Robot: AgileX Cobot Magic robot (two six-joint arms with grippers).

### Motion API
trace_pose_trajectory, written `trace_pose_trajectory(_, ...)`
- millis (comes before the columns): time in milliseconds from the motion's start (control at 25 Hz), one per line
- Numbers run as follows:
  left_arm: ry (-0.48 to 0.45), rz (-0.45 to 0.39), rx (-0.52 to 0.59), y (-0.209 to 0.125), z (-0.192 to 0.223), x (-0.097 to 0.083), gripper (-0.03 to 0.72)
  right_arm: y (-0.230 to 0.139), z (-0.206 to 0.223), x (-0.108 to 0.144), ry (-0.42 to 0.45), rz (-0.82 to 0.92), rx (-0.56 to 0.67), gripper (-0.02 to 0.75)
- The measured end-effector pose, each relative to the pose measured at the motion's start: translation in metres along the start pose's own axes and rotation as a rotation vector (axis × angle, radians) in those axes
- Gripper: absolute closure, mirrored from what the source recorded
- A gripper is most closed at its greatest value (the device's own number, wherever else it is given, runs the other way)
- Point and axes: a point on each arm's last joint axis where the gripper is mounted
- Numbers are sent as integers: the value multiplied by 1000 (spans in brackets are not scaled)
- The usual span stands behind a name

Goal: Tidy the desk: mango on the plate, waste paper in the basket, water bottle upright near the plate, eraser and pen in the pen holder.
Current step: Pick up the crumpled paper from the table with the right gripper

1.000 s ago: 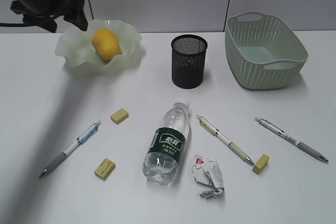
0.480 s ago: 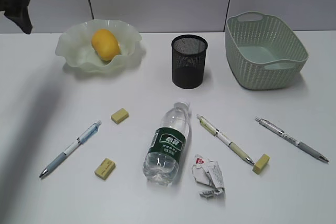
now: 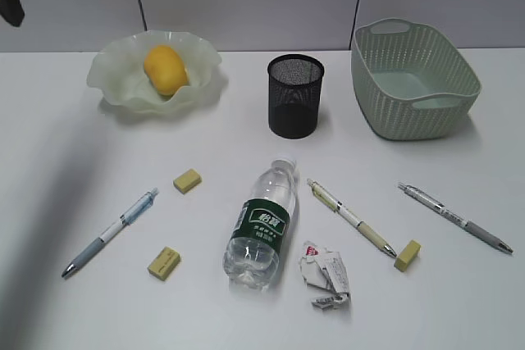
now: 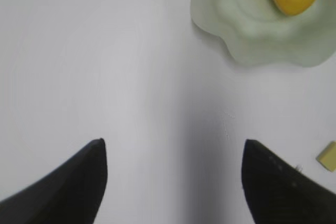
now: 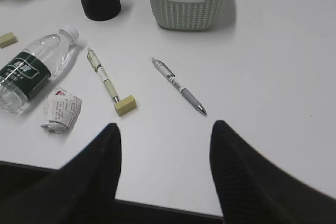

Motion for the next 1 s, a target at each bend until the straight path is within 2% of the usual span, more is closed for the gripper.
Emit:
trace_pose_trajectory(160,10,12,-41,-30,-42,-1,95,0,0,0,0,0,0,302)
trace_pose_trajectory(440,15,14,-120,-126,-91,0,97,0,0,0,0,0,0,302)
trace_pose_trajectory(640,15,13,-181,-199,-111,1,97,0,0,0,0,0,0,302)
trace_pose_trajectory(760,15,12,-267,-244,-128,1,97,0,0,0,0,0,0,302)
trace_pose_trajectory(1000,15,10,-400,-310,-137,2,97,0,0,0,0,0,0,303)
Point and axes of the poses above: a point on each arm's last joint axis where the gripper is mounted, z pointing out along that axis toward the gripper, x along the wrist's bending axis when the last joint is at zero, y = z × x, and after that the axes turned 2 degrees about z, right-handed
